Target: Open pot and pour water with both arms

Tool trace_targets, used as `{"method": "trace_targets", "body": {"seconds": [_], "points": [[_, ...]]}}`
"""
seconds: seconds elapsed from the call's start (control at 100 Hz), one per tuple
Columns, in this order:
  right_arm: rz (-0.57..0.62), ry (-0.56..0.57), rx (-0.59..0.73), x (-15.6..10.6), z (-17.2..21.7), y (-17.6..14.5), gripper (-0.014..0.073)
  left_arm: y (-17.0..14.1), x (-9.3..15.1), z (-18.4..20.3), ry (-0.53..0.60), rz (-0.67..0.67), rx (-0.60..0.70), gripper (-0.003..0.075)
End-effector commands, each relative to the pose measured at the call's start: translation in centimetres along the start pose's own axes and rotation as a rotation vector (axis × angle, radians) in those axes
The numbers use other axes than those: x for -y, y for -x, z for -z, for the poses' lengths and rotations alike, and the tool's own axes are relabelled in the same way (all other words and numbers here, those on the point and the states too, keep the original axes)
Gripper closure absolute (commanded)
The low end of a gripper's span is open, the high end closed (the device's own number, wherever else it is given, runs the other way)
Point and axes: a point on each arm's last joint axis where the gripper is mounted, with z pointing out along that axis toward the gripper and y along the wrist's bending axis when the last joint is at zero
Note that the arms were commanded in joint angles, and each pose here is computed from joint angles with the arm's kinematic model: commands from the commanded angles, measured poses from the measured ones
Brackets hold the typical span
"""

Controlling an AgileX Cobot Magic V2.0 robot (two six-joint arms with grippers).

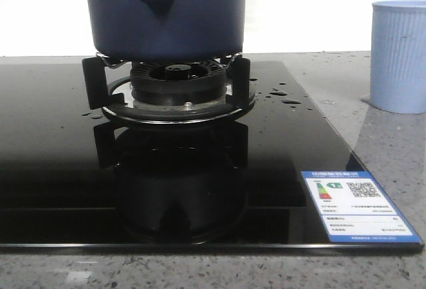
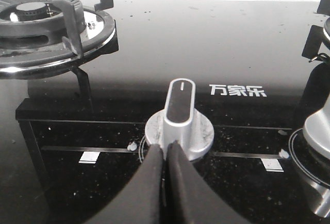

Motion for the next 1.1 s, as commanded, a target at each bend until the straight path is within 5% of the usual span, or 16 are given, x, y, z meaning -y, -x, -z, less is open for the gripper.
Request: {"method": "trace_targets", "body": {"seconds": [0.0,0.24,0.36,0.44,0.51,0.67,0.87,1.09], "points": [[0.010,-0.005,0.009,0.0,-0.1,-0.6,0.0662,-0.6,0.0,-0.2,-0.004,0.017,0.037,0.0739],[0.022,-0.007,0.028,0.0,-0.1,-0.5,0.0662,-0.6,0.0,-0.2,-0.004,0.017,0.037,0.0739],[0.026,0.011,0.170,-0.1,0.0,0.8,0.0662,-0.5,0.0,-0.2,-0.002,0.008,0.042,0.0739],[-0.101,0.050,0.294,-0.3,0.3,2.0,0.0662,-0.3,0.0,-0.2,-0.001,-0.002,0.070,0.0739],[-0.233,0.073,0.370,-0.3,0.5,2.6,0.0662,0.5,0.2,-0.1,-0.031,0.097,0.160,0.0739],[-0.504,0.102,0.412,0.0,0.6,3.0,0.0662,2.3,0.0,0.4,-0.097,0.549,0.348,0.0739],[-0.584,0.114,0.416,0.1,0.8,3.3,0.0662,2.7,-0.6,0.6,-0.117,0.879,0.406,0.0739],[-0.570,0.168,0.291,-0.7,1.5,5.7,0.0662,4.1,0.9,1.2,-0.242,0.861,0.261,0.0739]]}}
